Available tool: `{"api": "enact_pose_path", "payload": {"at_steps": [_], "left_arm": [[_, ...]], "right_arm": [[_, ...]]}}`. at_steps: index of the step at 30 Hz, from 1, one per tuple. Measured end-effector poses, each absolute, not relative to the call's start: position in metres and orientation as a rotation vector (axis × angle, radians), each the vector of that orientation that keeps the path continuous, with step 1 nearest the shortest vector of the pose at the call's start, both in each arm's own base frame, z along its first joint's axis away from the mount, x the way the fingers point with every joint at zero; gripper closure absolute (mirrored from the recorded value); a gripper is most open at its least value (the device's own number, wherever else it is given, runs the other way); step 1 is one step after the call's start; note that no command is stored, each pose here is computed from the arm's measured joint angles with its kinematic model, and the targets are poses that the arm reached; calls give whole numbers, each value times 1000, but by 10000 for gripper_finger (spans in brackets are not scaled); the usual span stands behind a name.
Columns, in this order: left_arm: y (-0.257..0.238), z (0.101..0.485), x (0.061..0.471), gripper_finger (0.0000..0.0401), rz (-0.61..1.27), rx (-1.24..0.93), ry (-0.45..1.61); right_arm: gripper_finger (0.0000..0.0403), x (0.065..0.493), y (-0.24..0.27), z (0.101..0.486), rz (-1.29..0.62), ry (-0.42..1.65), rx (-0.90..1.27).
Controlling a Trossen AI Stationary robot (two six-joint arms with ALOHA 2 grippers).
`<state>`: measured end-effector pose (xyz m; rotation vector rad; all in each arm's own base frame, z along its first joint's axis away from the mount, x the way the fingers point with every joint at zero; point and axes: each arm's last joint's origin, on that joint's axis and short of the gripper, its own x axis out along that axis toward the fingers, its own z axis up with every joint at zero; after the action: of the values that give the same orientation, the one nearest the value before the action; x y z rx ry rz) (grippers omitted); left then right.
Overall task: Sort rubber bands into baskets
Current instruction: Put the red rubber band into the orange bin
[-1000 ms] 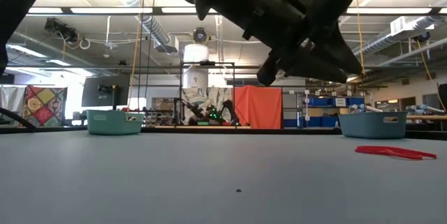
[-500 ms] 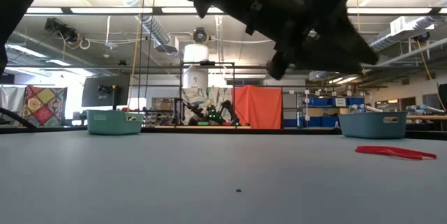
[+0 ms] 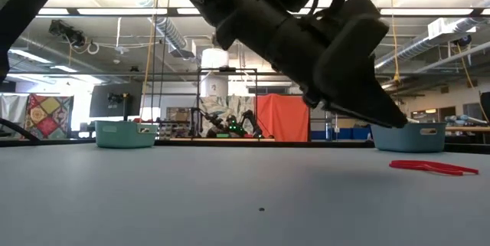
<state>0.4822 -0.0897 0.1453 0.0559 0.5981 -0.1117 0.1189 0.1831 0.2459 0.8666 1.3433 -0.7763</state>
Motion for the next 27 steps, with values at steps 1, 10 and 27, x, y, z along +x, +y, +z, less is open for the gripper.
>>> {"api": "enact_pose_path", "payload": {"at_steps": [1, 10, 27], "left_arm": [[-88, 146, 483, 281, -122, 98, 590], [-82, 117, 493, 281, -257, 134, 569], [-80, 113, 492, 397, -246, -70, 743]], "right_arm": [[99, 119, 183, 246, -776, 1344, 867], [99, 120, 186, 246, -749, 1354, 883], [99, 121, 186, 246, -709, 1349, 855]]}}
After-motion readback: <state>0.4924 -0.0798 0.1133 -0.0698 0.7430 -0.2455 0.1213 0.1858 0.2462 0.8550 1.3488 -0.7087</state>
